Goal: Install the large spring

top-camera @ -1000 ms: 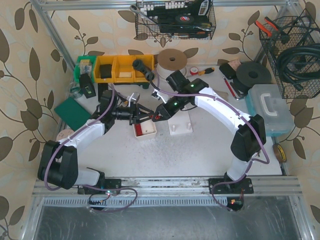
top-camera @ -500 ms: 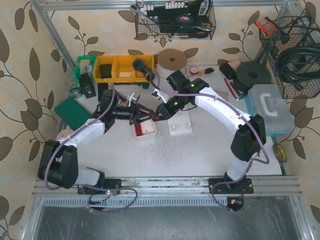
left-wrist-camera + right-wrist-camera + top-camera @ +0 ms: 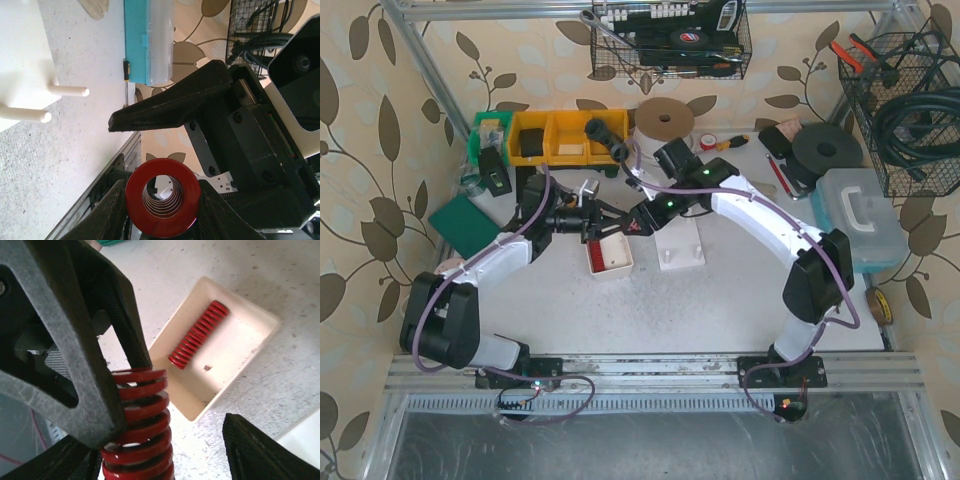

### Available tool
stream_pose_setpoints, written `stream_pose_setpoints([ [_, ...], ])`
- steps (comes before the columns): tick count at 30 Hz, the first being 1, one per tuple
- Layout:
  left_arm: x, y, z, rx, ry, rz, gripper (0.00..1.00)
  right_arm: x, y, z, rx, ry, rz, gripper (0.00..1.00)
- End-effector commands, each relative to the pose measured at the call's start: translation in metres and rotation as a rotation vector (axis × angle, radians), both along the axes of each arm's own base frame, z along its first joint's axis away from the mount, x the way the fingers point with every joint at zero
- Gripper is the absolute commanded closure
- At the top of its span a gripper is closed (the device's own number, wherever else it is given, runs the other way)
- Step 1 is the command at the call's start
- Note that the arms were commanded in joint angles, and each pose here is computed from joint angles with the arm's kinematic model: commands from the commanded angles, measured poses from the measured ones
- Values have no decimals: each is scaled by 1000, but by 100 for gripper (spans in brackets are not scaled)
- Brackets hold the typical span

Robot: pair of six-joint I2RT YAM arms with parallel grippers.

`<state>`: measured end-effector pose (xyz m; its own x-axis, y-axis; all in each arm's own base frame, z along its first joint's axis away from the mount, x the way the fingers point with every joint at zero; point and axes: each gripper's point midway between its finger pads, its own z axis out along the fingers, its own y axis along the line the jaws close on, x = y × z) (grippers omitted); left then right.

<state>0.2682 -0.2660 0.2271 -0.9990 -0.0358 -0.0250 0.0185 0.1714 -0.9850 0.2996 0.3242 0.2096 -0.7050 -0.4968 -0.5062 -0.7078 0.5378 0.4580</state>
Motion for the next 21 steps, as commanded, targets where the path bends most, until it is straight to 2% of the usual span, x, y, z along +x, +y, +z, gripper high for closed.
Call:
stream_pose_setpoints([
  [1, 14, -4, 34, -60, -81, 26, 100, 12, -11, 23, 32, -99, -91, 35],
  [3, 17, -4, 39, -66, -76, 37, 100, 15, -20, 36, 55, -173, -157, 36],
  [7, 22, -5, 54, -97, -70, 56, 100, 15, -43, 97, 304, -498, -309, 37],
  [9, 24, -6, 62, -119, -68, 63, 100, 16, -67, 111, 379, -561, -460, 26],
  [11, 27, -6, 70, -142, -62, 77, 100, 10, -81, 119, 411, -600, -507, 27],
  [15, 33, -7, 89, -224, -32, 112, 100, -9, -67, 121, 466, -548, -389, 45],
  [18, 38, -11, 97, -291, -10, 124, 100, -17, -53, 115, 546, -456, -314, 45],
  [21, 39, -17, 107, -360, -5, 112, 100, -12, -55, 116, 684, -371, -334, 40],
])
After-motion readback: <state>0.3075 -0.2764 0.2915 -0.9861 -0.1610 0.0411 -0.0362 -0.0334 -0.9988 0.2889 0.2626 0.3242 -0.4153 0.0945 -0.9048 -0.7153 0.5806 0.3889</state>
